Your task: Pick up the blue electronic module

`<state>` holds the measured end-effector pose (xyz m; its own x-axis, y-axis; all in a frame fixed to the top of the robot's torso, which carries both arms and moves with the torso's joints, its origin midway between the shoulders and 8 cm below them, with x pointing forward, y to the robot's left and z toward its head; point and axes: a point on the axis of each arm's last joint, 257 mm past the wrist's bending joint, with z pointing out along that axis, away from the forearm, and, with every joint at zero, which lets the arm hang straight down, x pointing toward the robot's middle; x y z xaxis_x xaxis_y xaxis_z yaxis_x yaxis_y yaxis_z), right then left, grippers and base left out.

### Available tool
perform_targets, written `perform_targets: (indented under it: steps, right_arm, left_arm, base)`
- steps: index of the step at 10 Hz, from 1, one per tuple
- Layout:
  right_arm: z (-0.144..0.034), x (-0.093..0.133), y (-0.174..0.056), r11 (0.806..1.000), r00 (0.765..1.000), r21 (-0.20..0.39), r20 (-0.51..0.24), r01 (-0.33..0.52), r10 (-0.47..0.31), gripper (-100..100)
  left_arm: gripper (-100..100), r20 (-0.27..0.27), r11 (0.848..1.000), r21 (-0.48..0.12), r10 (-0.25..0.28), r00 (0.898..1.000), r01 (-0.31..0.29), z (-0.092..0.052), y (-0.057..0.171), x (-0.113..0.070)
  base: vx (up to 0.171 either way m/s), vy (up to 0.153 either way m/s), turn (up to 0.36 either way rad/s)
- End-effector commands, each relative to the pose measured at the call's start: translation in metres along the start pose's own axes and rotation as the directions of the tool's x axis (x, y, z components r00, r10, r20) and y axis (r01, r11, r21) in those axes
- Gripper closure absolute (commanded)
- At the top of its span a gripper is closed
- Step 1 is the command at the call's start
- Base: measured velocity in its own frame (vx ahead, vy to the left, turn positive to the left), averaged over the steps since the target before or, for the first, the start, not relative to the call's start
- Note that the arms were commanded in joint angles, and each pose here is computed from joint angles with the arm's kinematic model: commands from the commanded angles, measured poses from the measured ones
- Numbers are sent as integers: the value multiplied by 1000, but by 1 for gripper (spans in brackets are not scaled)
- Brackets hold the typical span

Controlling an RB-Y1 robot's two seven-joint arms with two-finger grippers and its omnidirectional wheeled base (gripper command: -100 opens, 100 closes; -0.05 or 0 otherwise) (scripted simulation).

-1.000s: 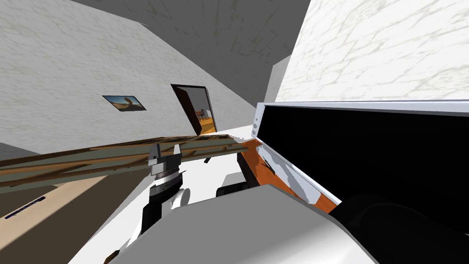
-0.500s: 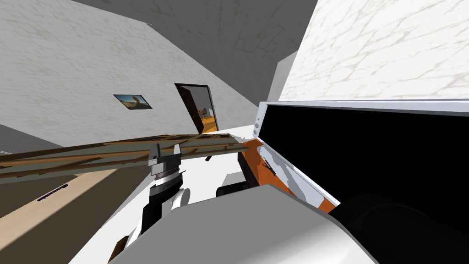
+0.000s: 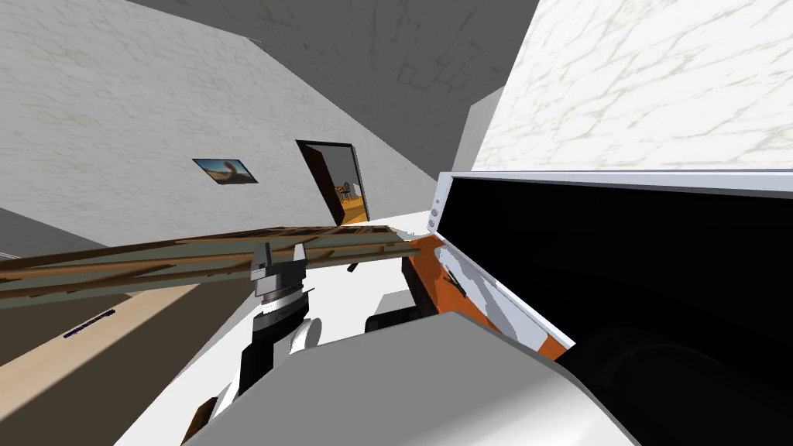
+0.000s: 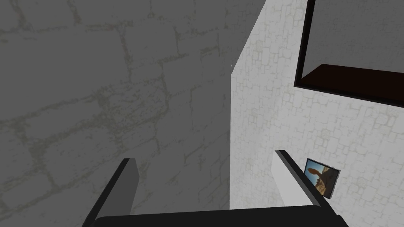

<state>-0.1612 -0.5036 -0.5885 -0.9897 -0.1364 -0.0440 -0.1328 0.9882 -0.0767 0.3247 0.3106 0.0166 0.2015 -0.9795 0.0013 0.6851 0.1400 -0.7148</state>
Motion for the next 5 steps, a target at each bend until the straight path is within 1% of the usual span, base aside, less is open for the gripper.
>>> perform_targets:
  steps: [1,2,3,5]
  right_arm:
    - [0,0,0,1000,1000,0,0,0,0,100]
    - [0,0,0,1000,1000,0,0,0,0,0]
    - [-7,5,-10,1000,1000,4,-3,5,-5,100]
    - [-24,13,-28,1000,1000,4,-7,18,-18,100]
  left_arm:
    - [0,0,1000,0,0,1000,0,0,0,0]
    - [0,0,1000,0,0,1000,0,0,0,0]
    - [0,0,1000,0,0,1000,0,0,0,0]
    - [0,0,1000,0,0,1000,0,0,0,0]
  base:
    - [0,0,0]
    - [0,0,0]
    - [23,25,-99]
    - [45,51,-152]
